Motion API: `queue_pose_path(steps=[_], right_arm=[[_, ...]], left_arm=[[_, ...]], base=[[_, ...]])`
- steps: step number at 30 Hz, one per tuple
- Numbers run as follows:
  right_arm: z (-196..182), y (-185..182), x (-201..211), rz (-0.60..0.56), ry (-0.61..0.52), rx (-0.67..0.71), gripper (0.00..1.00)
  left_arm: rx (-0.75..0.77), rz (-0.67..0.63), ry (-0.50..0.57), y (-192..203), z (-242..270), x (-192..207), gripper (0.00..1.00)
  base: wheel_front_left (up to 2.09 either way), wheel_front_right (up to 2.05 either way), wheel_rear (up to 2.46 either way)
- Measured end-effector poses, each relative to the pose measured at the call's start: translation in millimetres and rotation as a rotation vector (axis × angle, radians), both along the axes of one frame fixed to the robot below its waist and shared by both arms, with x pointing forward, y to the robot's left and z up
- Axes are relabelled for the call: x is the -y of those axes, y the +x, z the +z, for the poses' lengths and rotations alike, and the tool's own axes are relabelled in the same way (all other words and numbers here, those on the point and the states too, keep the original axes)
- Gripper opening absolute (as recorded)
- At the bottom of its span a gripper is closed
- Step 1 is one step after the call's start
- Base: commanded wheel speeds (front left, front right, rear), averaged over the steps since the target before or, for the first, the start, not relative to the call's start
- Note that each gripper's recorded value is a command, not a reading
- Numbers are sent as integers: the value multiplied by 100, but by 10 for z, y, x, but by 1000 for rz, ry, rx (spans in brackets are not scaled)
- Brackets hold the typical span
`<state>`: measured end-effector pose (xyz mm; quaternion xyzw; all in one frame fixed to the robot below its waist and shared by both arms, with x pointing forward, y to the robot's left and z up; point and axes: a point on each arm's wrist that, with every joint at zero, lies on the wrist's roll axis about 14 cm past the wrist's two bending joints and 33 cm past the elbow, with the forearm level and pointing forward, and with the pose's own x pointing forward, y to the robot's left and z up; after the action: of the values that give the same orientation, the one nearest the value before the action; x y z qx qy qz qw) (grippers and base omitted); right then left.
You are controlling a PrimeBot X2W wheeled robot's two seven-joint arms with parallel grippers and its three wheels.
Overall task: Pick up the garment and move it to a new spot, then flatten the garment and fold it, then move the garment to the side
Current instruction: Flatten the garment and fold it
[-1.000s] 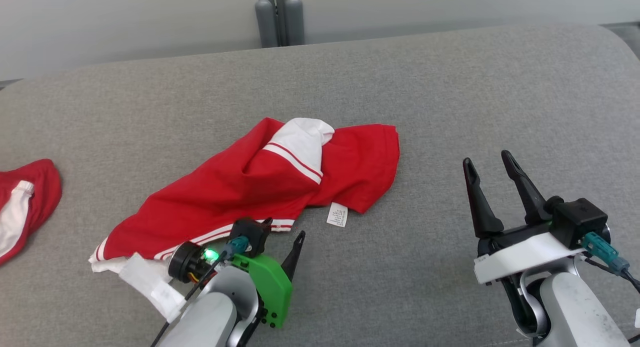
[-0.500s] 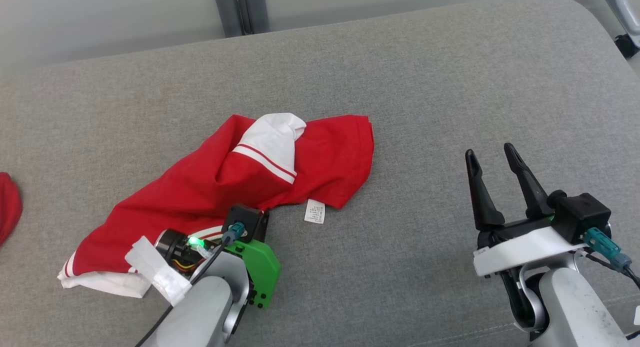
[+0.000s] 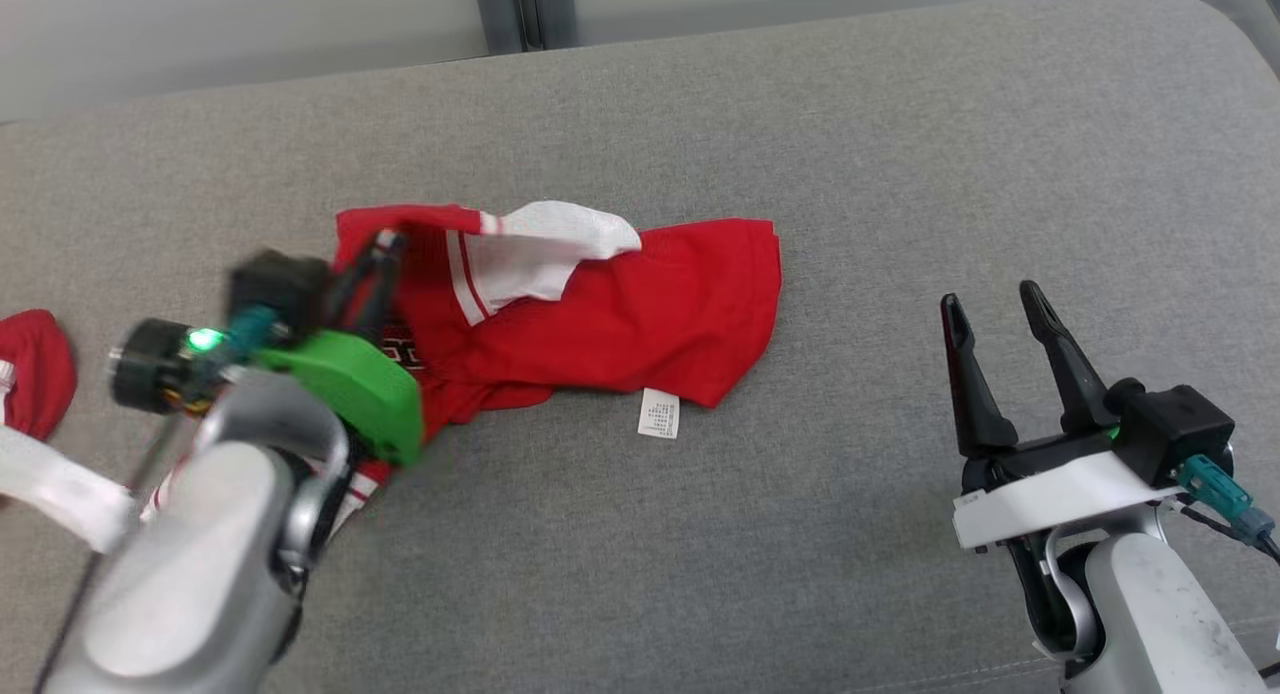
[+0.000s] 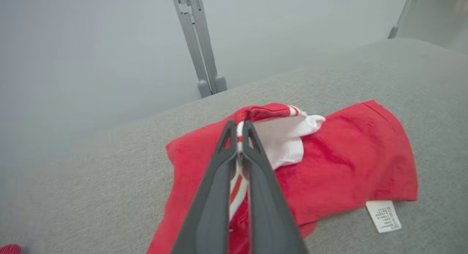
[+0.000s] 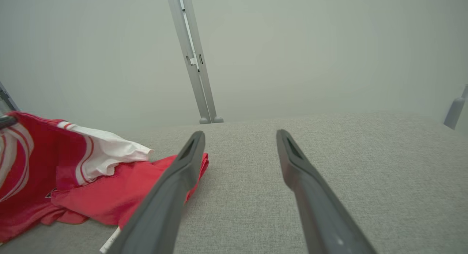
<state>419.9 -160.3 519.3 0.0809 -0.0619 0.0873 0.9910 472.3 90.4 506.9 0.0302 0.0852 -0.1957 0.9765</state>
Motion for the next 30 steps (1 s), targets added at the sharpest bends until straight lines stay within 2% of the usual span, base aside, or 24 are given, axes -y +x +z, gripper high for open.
queue_pose_path(steps=[1, 4, 6, 8, 15, 16, 17, 23, 30], right_arm=[[-7, 14, -6, 2, 0, -1, 100], [-10, 84, -6, 2, 0, 2, 100], [-55, 113, 13, -4, -1, -8, 100], [-92, 146, 8, -2, -1, -16, 100], [-190, 257, 102, -28, -10, -35, 100], [-210, 266, 111, -31, -10, -40, 100], [-220, 276, 121, -34, -11, -43, 100], [-263, 234, 196, -57, -16, -59, 100], [-267, 96, 124, -30, -20, -72, 100]], left_arm=[[-3, 20, -26, 66, 67, -87, 0], [-22, 82, -14, 308, 142, -443, 0], [-48, 131, 42, 488, 103, -744, 0], [-61, 186, 51, 653, 84, -987, 0], [-39, 294, 29, 1167, 24, -1391, 0], [-41, 312, 15, 1223, -14, -1437, 45], [-55, 328, 22, 1259, -87, -1482, 100], [-105, 304, 51, 1253, -390, -1417, 100], [-24, 245, 35, 1012, -313, -1251, 100]], base=[[0, 0, 0], [0, 0, 0], [0, 0, 0], [0, 0, 0], [0, 0, 0], [0, 0, 0], [0, 0, 0], [0, 0, 0], [0, 0, 0]])
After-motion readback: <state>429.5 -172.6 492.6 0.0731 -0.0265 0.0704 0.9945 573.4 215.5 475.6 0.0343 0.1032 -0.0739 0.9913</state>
